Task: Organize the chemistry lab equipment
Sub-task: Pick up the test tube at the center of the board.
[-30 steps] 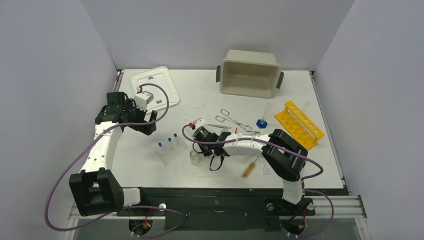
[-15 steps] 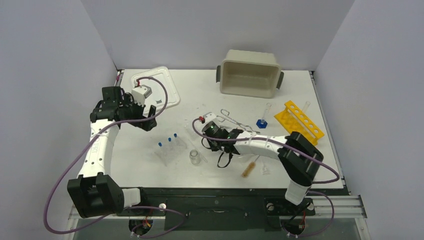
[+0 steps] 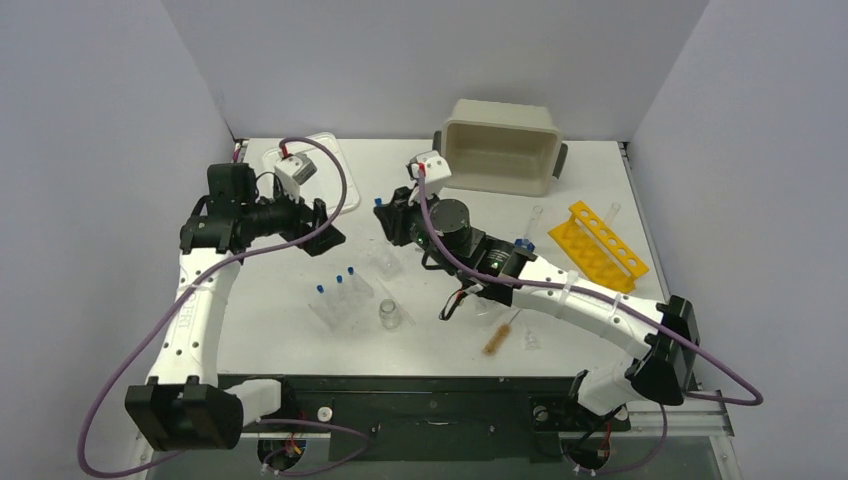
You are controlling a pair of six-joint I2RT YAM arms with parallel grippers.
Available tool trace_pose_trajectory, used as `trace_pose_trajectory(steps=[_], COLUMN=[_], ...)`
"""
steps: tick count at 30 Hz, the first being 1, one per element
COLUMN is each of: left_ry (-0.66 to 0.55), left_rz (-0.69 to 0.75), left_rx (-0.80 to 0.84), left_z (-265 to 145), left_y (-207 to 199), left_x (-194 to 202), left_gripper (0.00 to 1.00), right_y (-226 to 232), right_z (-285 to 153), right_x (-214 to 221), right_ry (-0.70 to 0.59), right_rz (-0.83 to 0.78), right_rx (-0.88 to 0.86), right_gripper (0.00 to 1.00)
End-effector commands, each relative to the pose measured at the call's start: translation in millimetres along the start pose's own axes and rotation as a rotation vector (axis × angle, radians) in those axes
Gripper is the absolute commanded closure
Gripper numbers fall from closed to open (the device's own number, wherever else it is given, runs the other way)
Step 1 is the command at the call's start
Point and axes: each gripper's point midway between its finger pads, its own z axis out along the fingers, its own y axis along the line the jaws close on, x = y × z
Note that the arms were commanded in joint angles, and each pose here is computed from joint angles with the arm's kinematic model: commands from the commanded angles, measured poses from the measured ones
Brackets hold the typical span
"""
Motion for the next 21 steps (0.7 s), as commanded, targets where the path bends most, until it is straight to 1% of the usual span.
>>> trace_pose_trajectory(steps=[1, 4, 6, 10, 14, 16, 18, 19, 21], left_ry=[-0.139, -0.178, -0.198, -0.213, -0.205, -0.205, -0.207, -0.206, -0.204], left_rz=[0.087, 0.045, 0.021, -0.002, -0.011, -0.034, -0.055, -0.063, -0.066], left_rx=[0.116, 0.162, 0.188, 0.234, 0.274, 0.284, 0.295, 0.297, 0.296], left_z=[-10.3, -10.1, -11.2, -11.9, -9.3, -7.3, -5.6, -4.9, -2.7], left_y=[-44.0, -53.8, -59.3, -67.8, -73.9, -74.7, -75.9, -76.2, -75.6], left_x=[-35.1, -43.2, -47.3, -51.7, -47.2, -46.8, -47.8, -47.9, -47.9], left_gripper=[0.03, 0.03, 0.04, 0.04, 0.03, 0.01, 0.08, 0.13, 0.21], right_y=[47.6, 61.5, 68.0, 73.2, 70.5, 72.5, 76.7, 78.7, 82.0], right_z=[11.3, 21.5, 27.0, 31.3, 33.1, 33.8, 34.5, 35.3, 35.9], right_x=[-37.0, -50.4, -52.8, -52.3, -52.8, -54.0, -55.2, -55.5, -55.8], right_ry=[-0.121, -0.164, -0.163, -0.164, -0.183, -0.193, -0.202, -0.208, -0.218], right_rz=[0.124, 0.213, 0.244, 0.268, 0.290, 0.306, 0.320, 0.329, 0.334], right_rx=[-0.101, -0.132, -0.150, -0.167, -0.160, -0.172, -0.190, -0.200, -0.216], right_gripper=[1.00, 1.00, 1.00, 1.00, 1.00, 1.00, 1.00, 1.00, 1.00])
